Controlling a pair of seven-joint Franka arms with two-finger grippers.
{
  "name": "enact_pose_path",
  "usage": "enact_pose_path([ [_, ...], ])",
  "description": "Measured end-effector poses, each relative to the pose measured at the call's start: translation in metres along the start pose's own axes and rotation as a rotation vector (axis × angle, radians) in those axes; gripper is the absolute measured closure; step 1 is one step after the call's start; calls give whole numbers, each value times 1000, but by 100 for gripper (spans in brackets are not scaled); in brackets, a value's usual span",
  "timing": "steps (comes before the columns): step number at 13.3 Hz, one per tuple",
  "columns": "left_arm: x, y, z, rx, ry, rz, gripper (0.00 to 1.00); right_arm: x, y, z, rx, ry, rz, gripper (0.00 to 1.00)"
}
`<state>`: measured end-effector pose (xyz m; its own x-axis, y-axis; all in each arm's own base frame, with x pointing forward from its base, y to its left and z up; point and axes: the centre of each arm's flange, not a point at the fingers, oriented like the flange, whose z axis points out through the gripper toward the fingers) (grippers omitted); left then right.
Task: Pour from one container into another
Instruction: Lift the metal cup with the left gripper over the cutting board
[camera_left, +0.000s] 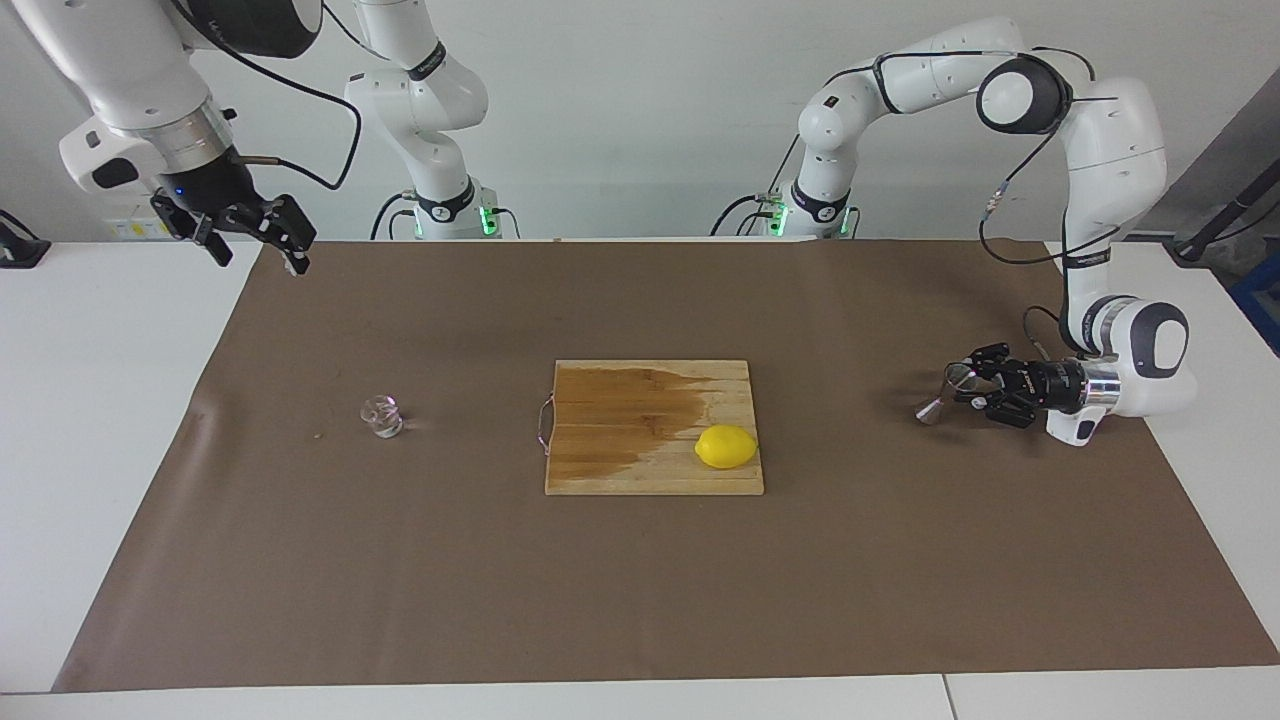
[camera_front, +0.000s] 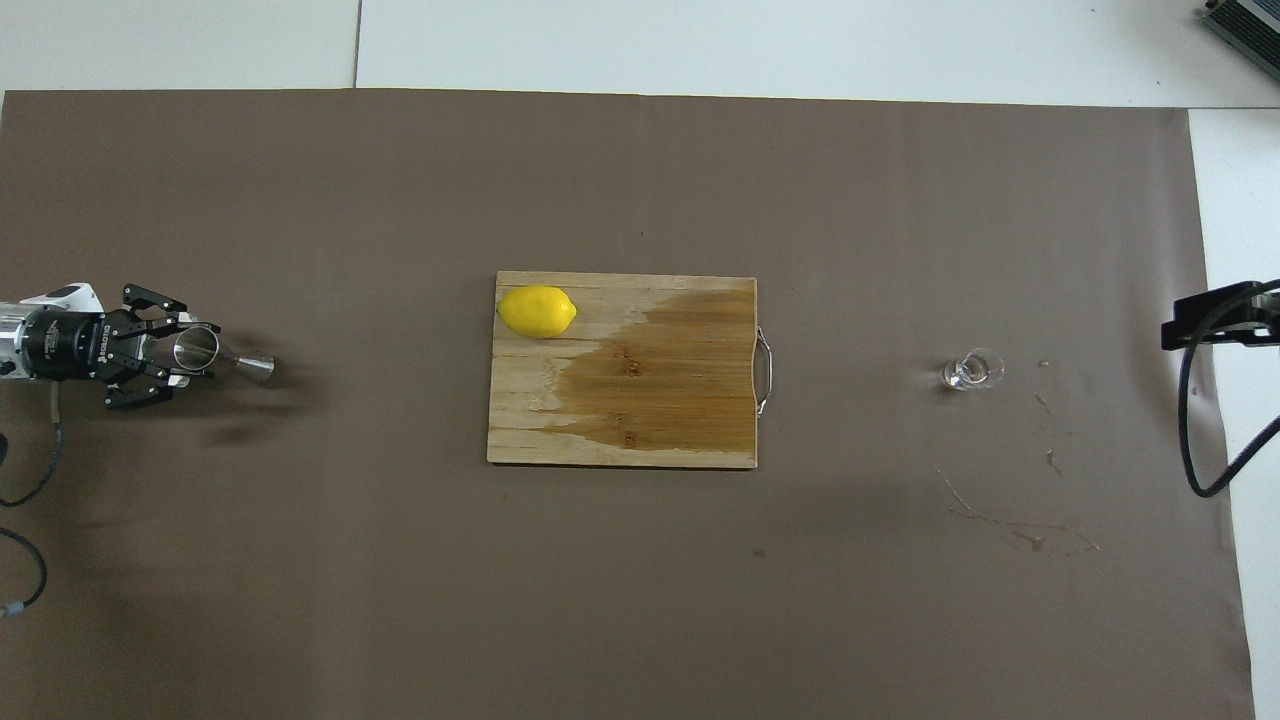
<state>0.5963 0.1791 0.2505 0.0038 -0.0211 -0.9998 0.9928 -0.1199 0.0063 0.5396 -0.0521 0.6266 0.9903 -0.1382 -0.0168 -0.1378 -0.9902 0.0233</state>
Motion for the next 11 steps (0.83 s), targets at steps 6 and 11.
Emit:
enact_pose_path([
  [6, -67, 21, 76, 50, -28, 32, 52, 0, 0, 0, 0, 0, 0, 0],
  [11, -86, 20, 136, 35, -53, 21, 52, 0, 0, 0, 0, 0, 0, 0],
])
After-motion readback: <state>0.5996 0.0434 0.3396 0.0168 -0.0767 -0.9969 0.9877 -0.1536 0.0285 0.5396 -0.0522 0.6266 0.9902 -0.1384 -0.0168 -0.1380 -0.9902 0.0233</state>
